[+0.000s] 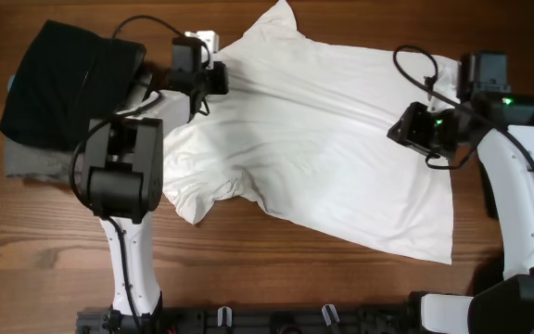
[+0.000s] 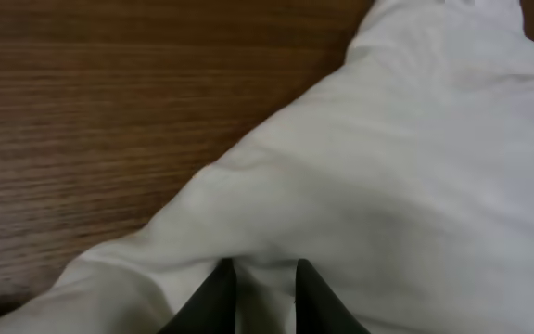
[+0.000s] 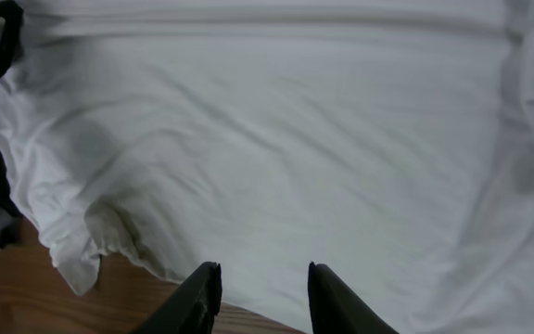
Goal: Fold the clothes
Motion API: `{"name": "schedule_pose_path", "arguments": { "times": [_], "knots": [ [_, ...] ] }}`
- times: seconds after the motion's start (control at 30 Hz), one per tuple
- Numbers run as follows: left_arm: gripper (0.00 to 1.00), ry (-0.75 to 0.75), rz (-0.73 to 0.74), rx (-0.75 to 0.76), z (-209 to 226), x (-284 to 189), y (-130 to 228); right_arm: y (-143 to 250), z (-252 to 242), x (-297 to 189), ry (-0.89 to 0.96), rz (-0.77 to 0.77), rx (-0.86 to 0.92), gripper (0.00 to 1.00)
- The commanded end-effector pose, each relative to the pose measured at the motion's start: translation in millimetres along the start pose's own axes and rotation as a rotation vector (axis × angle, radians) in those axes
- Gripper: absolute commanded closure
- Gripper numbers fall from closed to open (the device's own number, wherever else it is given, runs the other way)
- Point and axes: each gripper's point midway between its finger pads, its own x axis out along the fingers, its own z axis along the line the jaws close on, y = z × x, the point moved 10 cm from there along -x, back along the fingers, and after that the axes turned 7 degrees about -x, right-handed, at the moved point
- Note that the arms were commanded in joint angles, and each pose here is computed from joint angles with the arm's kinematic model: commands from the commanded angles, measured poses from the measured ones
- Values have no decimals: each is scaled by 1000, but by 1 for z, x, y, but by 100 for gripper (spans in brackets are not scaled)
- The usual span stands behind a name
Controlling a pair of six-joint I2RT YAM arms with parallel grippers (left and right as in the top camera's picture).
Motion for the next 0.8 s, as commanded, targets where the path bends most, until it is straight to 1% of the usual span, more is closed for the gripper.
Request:
{"name": "schedule_pose_path", "arguments": {
  "times": [0.0,0.03,0.1,0.2,0.27,0.3,0.33,0.37,0.43,0.47,0.57,0.63,0.67,0.7,0.73,0.77],
  "knots": [
    [78,-122,30,-146,61,8,14,4,5,6,129,14,19,60],
    [78,-112,13,-199,67,4,6,5,3,8,198,17,54,56],
    [79,1,2,-235,74,-3,-12,7,-5,13,323,19,140,52],
    [79,99,-22,-231,70,-17,-36,6,-11,30,344,41,154,52],
    [77,113,-54,-215,61,-30,-52,9,-19,50,357,59,153,51],
    [75,119,-72,-206,57,-37,-59,10,-24,59,378,62,151,50],
    [73,124,-88,-200,53,-45,-66,11,-30,68,419,68,151,39],
    [69,129,-105,-193,48,-56,-75,12,-42,79,499,72,151,30],
    [62,130,-112,-189,40,-75,-85,12,-55,92,577,73,147,18],
    [61,129,-107,-184,35,-86,-90,11,-61,102,602,75,130,16],
    [56,127,-63,-191,21,-119,-96,1,-77,123,619,84,43,15],
    [52,110,-1,-180,13,-143,-93,-1,-88,130,614,97,43,16],
    [48,95,51,-167,10,-155,-88,0,-93,131,583,115,48,17],
    [40,85,93,-156,8,-165,-83,1,-97,130,523,132,61,18],
    [36,45,182,-166,5,-184,-71,2,-102,129,423,148,95,19],
    [38,22,220,-178,4,-191,-66,3,-106,127,364,155,129,19]
  ]
}}
